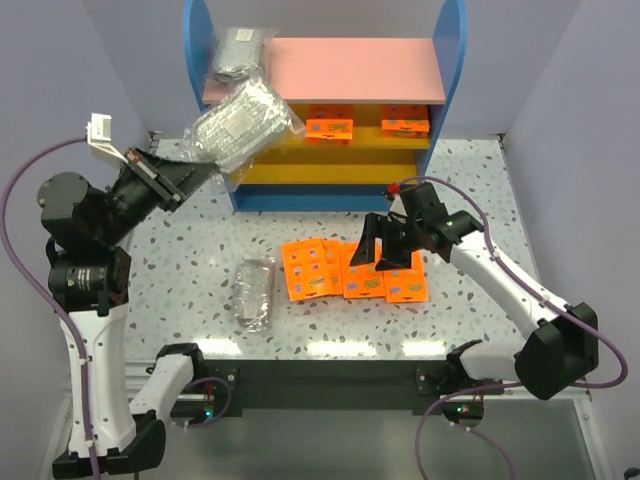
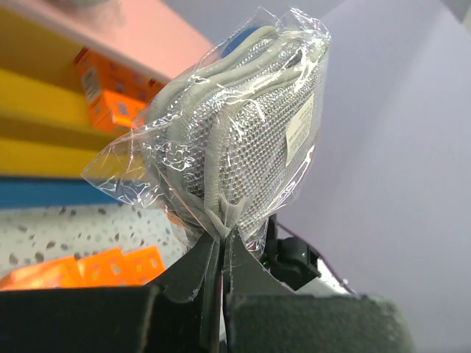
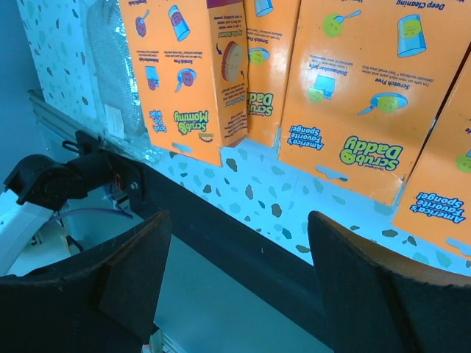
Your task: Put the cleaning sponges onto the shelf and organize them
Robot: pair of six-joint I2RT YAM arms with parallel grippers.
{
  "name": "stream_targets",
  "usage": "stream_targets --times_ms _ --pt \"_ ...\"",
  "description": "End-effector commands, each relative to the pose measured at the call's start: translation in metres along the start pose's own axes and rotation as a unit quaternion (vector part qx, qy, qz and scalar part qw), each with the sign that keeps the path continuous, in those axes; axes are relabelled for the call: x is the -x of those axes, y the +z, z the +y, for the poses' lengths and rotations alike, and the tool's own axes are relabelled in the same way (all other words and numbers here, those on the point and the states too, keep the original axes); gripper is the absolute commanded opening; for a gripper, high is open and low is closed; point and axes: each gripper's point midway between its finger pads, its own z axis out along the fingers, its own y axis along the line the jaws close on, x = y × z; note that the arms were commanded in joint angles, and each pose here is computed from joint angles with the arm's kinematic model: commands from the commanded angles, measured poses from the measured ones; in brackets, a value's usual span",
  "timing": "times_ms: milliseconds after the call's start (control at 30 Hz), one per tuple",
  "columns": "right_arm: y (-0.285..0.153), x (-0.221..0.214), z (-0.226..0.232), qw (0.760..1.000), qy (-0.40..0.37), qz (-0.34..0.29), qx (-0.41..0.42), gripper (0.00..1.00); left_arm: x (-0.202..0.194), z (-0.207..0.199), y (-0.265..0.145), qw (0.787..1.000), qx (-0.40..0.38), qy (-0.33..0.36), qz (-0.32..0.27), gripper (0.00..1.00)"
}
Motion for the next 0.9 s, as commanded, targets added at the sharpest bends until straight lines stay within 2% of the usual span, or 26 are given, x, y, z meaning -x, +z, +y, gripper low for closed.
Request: stream_targets --times_ms 0,100,167,200,267,467,500,533,567,600,633,667,700,767,867 --pt "-0.014 0.012 0.023 0.999 -0.020 -0.028 0.038 0.78 0.033 -0.057 0.004 0.994 -0.096 0.035 -0.036 0.00" --pt "-0.015 0.016 0.026 0.998 -0.020 -0.035 0.043 0.78 0.062 -0.076 0.020 0.991 -0.114 0.031 -0.068 0.00" --pt "-0.015 0.018 0.027 0.998 -0.020 -0.039 0.044 0.78 0.069 -0.098 0.036 0.990 -0.124 0.025 -0.064 0.00" --pt "-0.015 0.019 0.029 0.998 -0.020 -0.040 0.047 0.78 0.079 -0.102 0.045 0.989 -0.117 0.030 -0.090 0.00" --pt "-0.015 0.022 0.031 0.998 -0.018 -0.046 0.049 0.78 0.075 -0.117 0.071 0.989 -0.125 0.015 -0.076 0.00" --pt "-0.019 0.029 0.034 0.997 -0.022 -0.061 0.051 0.78 0.067 -0.113 0.137 0.990 -0.085 -0.057 -0.096 0.00" --pt "-0.019 0.030 0.035 0.996 -0.022 -0.064 0.051 0.78 0.076 -0.108 0.143 0.987 -0.061 -0.070 -0.134 0.00" --pt "-0.020 0.031 0.035 0.996 -0.022 -0.067 0.051 0.78 0.073 -0.101 0.153 0.986 -0.039 -0.077 -0.144 0.00" --pt "-0.020 0.032 0.035 0.996 -0.022 -0.069 0.051 0.78 0.061 -0.114 0.156 0.985 -0.042 -0.087 -0.145 0.00" --pt "-0.020 0.032 0.036 0.996 -0.022 -0.070 0.053 0.78 0.069 -0.106 0.160 0.977 -0.012 -0.100 -0.188 0.00" --pt "-0.020 0.033 0.036 0.996 -0.022 -0.071 0.054 0.78 0.061 -0.099 0.173 0.976 0.008 -0.105 -0.193 0.00" --pt "-0.020 0.033 0.036 0.996 -0.021 -0.072 0.053 0.78 0.052 -0.116 0.176 0.975 0.000 -0.113 -0.193 0.00" --pt "-0.019 0.033 0.035 0.996 -0.020 -0.071 0.053 0.78 0.056 -0.113 0.180 0.968 0.020 -0.119 -0.221 0.00" --pt "-0.019 0.033 0.035 0.996 -0.020 -0.073 0.052 0.78 0.038 -0.122 0.201 0.968 0.030 -0.121 -0.217 0.00" --pt "-0.018 0.032 0.033 0.996 -0.019 -0.071 0.049 0.78 0.033 -0.110 0.216 0.956 0.064 -0.134 -0.252 0.00"
